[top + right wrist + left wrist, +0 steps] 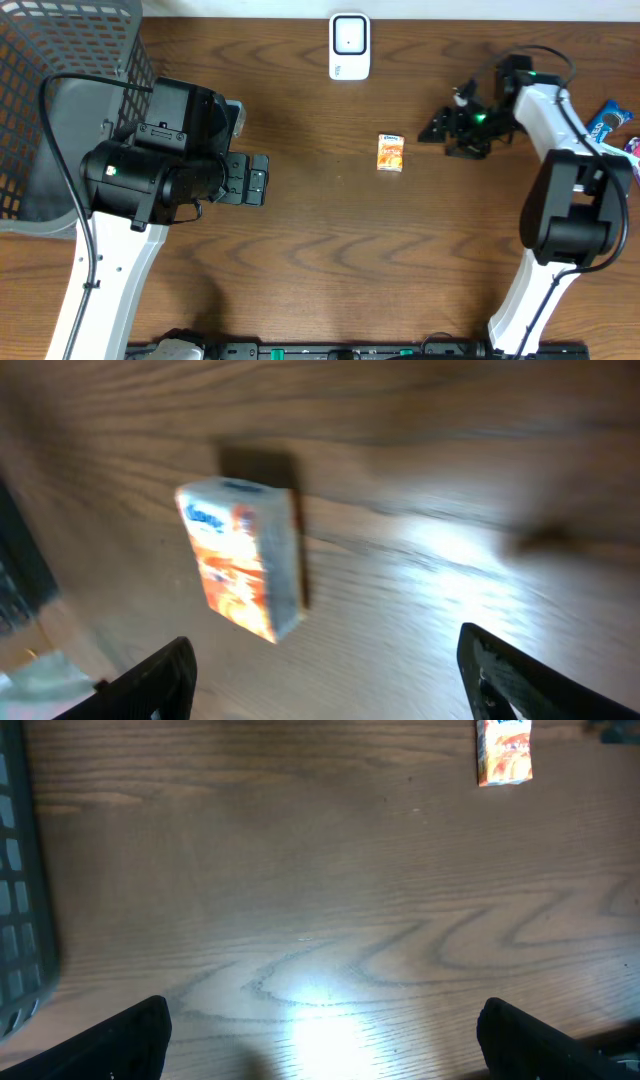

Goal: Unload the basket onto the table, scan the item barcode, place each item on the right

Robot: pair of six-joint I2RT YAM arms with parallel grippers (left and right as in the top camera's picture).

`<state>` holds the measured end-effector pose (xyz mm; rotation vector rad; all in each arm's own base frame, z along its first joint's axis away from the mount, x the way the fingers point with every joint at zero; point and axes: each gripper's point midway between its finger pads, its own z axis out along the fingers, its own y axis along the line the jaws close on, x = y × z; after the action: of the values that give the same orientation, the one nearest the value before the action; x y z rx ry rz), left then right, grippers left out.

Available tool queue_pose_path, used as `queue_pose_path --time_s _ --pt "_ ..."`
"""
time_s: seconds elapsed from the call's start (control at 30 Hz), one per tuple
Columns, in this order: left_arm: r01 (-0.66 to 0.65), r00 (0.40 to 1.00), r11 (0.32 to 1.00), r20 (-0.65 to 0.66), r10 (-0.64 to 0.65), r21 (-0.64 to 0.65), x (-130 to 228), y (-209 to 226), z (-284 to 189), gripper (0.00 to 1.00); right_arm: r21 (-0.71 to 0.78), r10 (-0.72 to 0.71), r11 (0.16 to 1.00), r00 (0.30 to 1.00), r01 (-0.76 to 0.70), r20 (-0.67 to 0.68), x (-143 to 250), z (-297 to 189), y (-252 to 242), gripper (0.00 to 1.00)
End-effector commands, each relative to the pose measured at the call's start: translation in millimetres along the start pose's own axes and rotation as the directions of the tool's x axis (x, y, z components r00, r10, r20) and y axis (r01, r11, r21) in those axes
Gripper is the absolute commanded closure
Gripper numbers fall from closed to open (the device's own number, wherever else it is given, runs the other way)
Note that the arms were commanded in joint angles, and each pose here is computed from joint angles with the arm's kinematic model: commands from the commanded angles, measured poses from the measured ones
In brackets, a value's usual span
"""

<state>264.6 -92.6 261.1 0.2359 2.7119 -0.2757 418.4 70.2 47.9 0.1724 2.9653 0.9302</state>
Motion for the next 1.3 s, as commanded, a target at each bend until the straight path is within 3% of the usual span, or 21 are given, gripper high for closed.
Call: queue_pose_path --time_s 0.0,0.1,0.27,0.57,0.67,0.73,0.83,0.9,1.1,1.27 --pt "0.006 1.0 1.0 0.006 -0.006 -0.014 -1.8 3.3 -1.8 0.02 -0.014 -0.056 0.998 0.998 0.056 -0.02 8.4 15.8 18.2 0.27" --pt "0.006 1.0 1.0 0.006 -0.006 -0.014 -1.8 3.3 -1.8 0.02 -0.015 -0.044 0.999 0.999 0.044 -0.015 10.4 31.7 22.9 0.4" --pt "0.006 1.0 1.0 0.006 -0.006 -0.014 -1.8 3.3 -1.8 0.02 -0.021 -0.008 1.0 1.0 0.008 0.009 10.0 47.3 20.4 0.47" --pt "0.006 1.0 1.0 0.006 -0.006 -0.014 -1.8 3.3 -1.8 0.02 -0.024 0.033 0.999 0.999 -0.033 0.016 20.8 69.0 7.9 0.47" --pt "0.006 1.0 1.0 0.006 -0.006 -0.014 -1.8 3.3 -1.8 0.02 -0.027 0.045 0.999 0.999 -0.045 0.018 27.0 80.6 6.2 0.53" --pt "0.006 1.0 1.0 0.006 -0.006 -0.014 -1.8 3.3 -1.8 0.02 -0.028 0.048 0.998 0.999 -0.047 0.019 29.9 85.4 4.5 0.66" --pt "0.006 1.0 1.0 0.006 -0.006 -0.014 -1.8 3.3 -1.8 0.02 -0.026 0.057 0.998 0.998 -0.056 0.014 32.1 85.7 2.3 0.93" --pt "0.006 1.0 1.0 0.006 -0.006 -0.014 -1.8 3.3 -1.8 0.02 -0.042 0.065 0.997 0.998 -0.064 0.013 31.6 84.8 4.3 0.99" --pt "0.006 1.0 1.0 0.006 -0.006 -0.014 -1.8 3.3 -1.8 0.02 -0.321 0.037 0.947 0.999 -0.031 0.014 21.8 66.5 42.6 0.99" --pt "0.006 1.0 1.0 0.006 -0.006 -0.014 -1.8 3.3 -1.8 0.02 -0.643 -0.082 0.757 0.993 0.117 0.085 11.9 22.2 86.7 0.99"
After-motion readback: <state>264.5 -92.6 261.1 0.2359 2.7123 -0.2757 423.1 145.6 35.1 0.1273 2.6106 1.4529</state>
